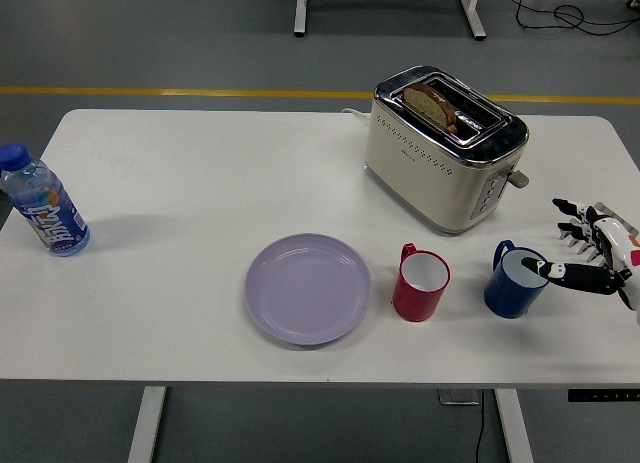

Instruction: Pick up the cup,pour liquid into bread,place the cup on the desk

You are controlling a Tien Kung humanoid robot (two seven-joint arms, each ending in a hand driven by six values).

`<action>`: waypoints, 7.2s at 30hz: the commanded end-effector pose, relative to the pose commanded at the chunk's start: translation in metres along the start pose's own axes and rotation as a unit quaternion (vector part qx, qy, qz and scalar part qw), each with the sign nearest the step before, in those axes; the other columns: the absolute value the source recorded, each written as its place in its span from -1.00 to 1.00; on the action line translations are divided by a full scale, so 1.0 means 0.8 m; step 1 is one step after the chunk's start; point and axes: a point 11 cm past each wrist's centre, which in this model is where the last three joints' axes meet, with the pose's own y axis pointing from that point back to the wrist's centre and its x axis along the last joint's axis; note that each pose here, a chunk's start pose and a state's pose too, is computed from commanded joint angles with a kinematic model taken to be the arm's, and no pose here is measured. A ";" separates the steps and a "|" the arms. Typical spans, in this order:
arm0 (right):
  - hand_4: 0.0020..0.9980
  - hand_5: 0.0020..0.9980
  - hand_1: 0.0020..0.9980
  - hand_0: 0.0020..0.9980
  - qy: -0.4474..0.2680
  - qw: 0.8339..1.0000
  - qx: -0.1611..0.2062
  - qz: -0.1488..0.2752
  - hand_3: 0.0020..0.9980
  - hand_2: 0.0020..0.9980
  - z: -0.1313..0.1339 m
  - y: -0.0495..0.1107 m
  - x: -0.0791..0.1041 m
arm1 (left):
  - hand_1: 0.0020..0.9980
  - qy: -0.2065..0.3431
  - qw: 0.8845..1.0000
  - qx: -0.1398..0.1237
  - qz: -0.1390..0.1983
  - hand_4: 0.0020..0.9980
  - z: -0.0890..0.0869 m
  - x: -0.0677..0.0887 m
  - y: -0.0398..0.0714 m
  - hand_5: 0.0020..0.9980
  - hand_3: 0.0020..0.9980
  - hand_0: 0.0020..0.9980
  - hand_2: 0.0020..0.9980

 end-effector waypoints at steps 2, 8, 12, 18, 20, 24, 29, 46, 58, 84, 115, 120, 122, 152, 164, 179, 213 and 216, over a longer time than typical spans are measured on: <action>0.91 -0.62 0.73 0.87 0.003 1.000 -0.002 0.000 0.81 0.89 0.001 -0.002 -0.002 | 0.46 0.000 1.000 0.000 0.000 -0.44 0.000 0.000 0.000 1.00 0.18 0.41 0.48; 0.94 -0.61 0.73 0.86 0.017 1.000 -0.009 0.001 0.80 0.90 0.006 -0.007 -0.006 | 0.46 0.000 1.000 -0.001 0.001 -0.44 0.000 0.000 0.000 1.00 0.17 0.41 0.48; 0.94 -0.61 0.73 0.86 0.026 1.000 -0.017 0.000 0.80 0.90 0.009 -0.012 -0.009 | 0.46 0.001 1.000 -0.002 0.001 -0.44 0.001 0.001 0.000 1.00 0.17 0.41 0.48; 0.95 -0.63 0.73 0.86 0.031 0.999 -0.030 0.000 0.80 0.90 0.015 -0.017 -0.013 | 0.45 0.002 1.000 -0.002 0.002 -0.44 0.001 0.001 0.000 1.00 0.16 0.41 0.47; 0.95 -0.63 0.73 0.86 0.033 0.999 -0.035 0.001 0.79 0.89 0.017 -0.018 -0.014 | 0.45 0.001 1.000 -0.002 0.002 -0.44 0.001 0.001 0.000 1.00 0.16 0.41 0.47; 0.95 -0.63 0.73 0.86 0.035 0.998 -0.044 0.002 0.79 0.89 0.021 -0.021 -0.017 | 0.45 0.001 1.000 -0.002 0.002 -0.44 0.002 0.001 0.000 1.00 0.16 0.41 0.47; 0.95 -0.64 0.72 0.86 0.035 0.998 -0.050 -0.001 0.78 0.89 0.025 -0.022 -0.022 | 0.45 0.001 1.000 -0.003 0.003 -0.44 0.002 0.001 0.000 1.00 0.16 0.41 0.47; 0.95 -0.67 0.71 0.85 0.040 0.997 -0.071 -0.005 0.77 0.89 0.035 -0.025 -0.033 | 0.45 0.001 1.000 -0.003 0.003 -0.44 0.003 0.001 0.000 1.00 0.15 0.41 0.47; 0.94 -0.69 0.71 0.84 0.046 0.995 -0.085 0.001 0.77 0.89 0.040 -0.028 -0.041 | 0.45 0.001 1.000 -0.003 0.004 -0.44 0.004 0.002 0.000 1.00 0.15 0.41 0.47; 0.93 -0.69 0.71 0.84 0.053 0.993 -0.107 0.024 0.77 0.89 0.046 -0.038 -0.050 | 0.45 0.002 1.000 -0.005 0.004 -0.44 0.006 0.002 0.000 1.00 0.16 0.41 0.47; 0.93 -0.67 0.70 0.85 0.056 0.991 -0.122 0.026 0.77 0.88 0.050 -0.042 -0.060 | 0.45 0.001 1.000 -0.005 0.006 -0.44 0.008 0.003 -0.001 1.00 0.17 0.41 0.47; 0.93 -0.67 0.69 0.85 0.056 0.990 -0.124 0.029 0.76 0.87 0.048 -0.045 -0.061 | 0.45 0.002 1.000 -0.005 0.006 -0.44 0.009 0.003 -0.001 1.00 0.17 0.41 0.47; 0.93 -0.66 0.68 0.85 0.056 0.990 -0.126 0.030 0.75 0.84 0.049 -0.046 -0.062 | 0.44 0.002 1.000 -0.005 0.006 -0.44 0.009 0.003 -0.001 1.00 0.16 0.41 0.47; 0.93 -0.63 0.60 0.82 0.056 0.987 -0.142 0.042 0.71 0.78 0.054 -0.054 -0.069 | 0.44 0.002 1.000 -0.003 0.007 -0.44 0.007 0.004 -0.001 1.00 0.17 0.41 0.47; 0.91 -0.57 0.48 0.71 0.045 0.987 -0.145 0.046 0.62 0.67 0.054 -0.054 -0.071 | 0.44 0.000 1.000 -0.001 0.008 -0.44 0.005 0.005 -0.001 1.00 0.17 0.41 0.47; 0.89 -0.55 0.37 0.61 0.029 0.987 -0.150 0.056 0.55 0.57 0.056 -0.055 -0.071 | 0.45 0.002 1.000 -0.002 0.007 -0.44 0.006 0.004 -0.001 1.00 0.17 0.41 0.47; 0.56 -0.76 -0.08 -0.05 0.017 0.983 -0.164 0.079 0.20 0.15 0.059 -0.053 -0.067 | 0.45 0.002 1.000 -0.003 0.007 -0.44 0.008 0.005 -0.001 1.00 0.16 0.41 0.47; 0.56 -0.76 -0.08 -0.05 0.018 0.983 -0.164 0.078 0.20 0.15 0.059 -0.053 -0.068 | 0.45 0.002 1.000 -0.003 0.007 -0.44 0.008 0.005 -0.001 1.00 0.16 0.41 0.47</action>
